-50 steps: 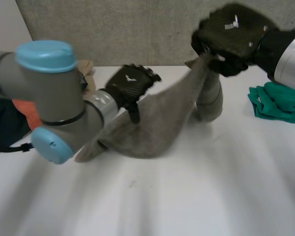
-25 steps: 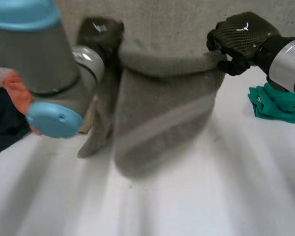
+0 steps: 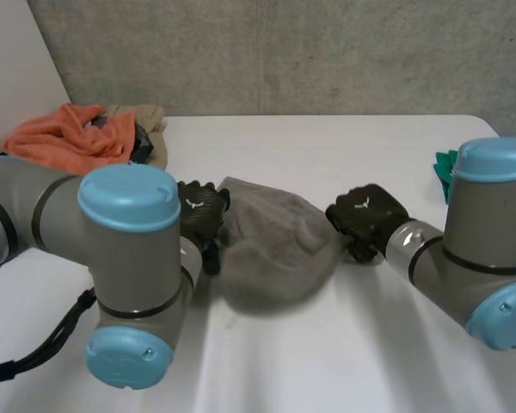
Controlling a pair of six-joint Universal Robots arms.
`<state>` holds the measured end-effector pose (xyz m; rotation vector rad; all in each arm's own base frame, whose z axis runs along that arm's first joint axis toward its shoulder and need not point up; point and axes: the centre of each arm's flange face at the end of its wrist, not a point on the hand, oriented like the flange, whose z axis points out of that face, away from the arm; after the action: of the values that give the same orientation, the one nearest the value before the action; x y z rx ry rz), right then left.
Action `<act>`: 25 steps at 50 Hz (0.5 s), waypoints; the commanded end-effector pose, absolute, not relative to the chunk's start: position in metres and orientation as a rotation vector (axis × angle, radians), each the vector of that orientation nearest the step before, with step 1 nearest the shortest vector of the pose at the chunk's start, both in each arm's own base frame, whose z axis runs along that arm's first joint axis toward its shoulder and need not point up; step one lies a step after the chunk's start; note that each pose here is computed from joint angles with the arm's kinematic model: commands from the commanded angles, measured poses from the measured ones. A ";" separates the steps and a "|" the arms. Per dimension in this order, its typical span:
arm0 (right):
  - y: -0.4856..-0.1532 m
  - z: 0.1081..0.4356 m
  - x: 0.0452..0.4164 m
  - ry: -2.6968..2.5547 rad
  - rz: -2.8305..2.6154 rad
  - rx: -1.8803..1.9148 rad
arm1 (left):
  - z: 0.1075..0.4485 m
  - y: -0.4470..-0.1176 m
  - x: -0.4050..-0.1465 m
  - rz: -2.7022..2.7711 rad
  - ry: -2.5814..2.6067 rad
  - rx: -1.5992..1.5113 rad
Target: Fold the laundry.
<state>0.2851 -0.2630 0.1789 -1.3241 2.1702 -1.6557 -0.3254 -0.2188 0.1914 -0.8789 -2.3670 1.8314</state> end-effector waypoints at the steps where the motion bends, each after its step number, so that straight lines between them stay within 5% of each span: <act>1: -0.259 0.174 0.278 2.210 -1.633 -1.350 | 0.224 -0.227 -0.307 1.796 -2.404 -0.863; 9: -0.254 0.178 0.273 2.187 -1.631 -1.346 | 0.243 -0.257 -0.274 1.787 -2.414 -1.044; 16: -0.253 0.177 0.272 2.194 -1.618 -1.345 | 0.222 -0.258 -0.243 1.605 -2.610 -1.061; 25: -0.253 0.175 0.272 2.200 -1.614 -1.347 | 0.200 -0.272 -0.255 1.662 -2.449 -1.143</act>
<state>0.2718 -0.2532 0.1761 -1.3447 2.1948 -1.6146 -0.2436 -0.2646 0.2137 -1.0792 -2.5561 1.6221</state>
